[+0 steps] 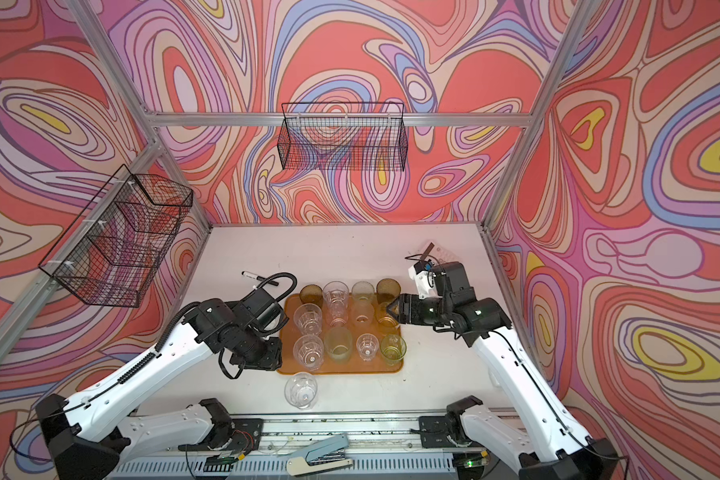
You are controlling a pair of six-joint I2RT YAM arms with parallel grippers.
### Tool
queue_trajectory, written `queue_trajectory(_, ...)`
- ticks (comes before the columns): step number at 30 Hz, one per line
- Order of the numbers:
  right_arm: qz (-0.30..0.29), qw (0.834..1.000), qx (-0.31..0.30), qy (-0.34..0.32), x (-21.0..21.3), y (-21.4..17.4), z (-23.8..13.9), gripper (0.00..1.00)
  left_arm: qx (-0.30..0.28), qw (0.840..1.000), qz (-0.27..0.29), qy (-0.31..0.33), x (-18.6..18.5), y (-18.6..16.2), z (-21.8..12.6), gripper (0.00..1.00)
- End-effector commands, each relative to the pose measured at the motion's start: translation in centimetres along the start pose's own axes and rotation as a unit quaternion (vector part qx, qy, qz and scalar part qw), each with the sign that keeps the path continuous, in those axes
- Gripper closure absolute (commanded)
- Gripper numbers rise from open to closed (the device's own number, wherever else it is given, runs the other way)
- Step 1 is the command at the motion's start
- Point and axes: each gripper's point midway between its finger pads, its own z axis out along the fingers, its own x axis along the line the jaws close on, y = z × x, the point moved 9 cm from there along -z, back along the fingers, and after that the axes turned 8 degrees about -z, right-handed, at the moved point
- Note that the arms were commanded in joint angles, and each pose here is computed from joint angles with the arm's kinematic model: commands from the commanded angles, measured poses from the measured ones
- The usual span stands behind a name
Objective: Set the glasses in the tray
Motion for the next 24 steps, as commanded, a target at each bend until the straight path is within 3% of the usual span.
queue_trajectory(1,-0.001,1.000,-0.007,0.000,0.1,0.1,-0.1,0.29,0.008,1.000,-0.014,-0.002,0.0,-0.8,0.5,0.52)
queue_trajectory(24,0.003,1.000,-0.008,0.007,0.2,0.2,-0.1,0.29,0.041,0.999,-0.001,0.009,-1.4,-2.7,5.2,0.65)
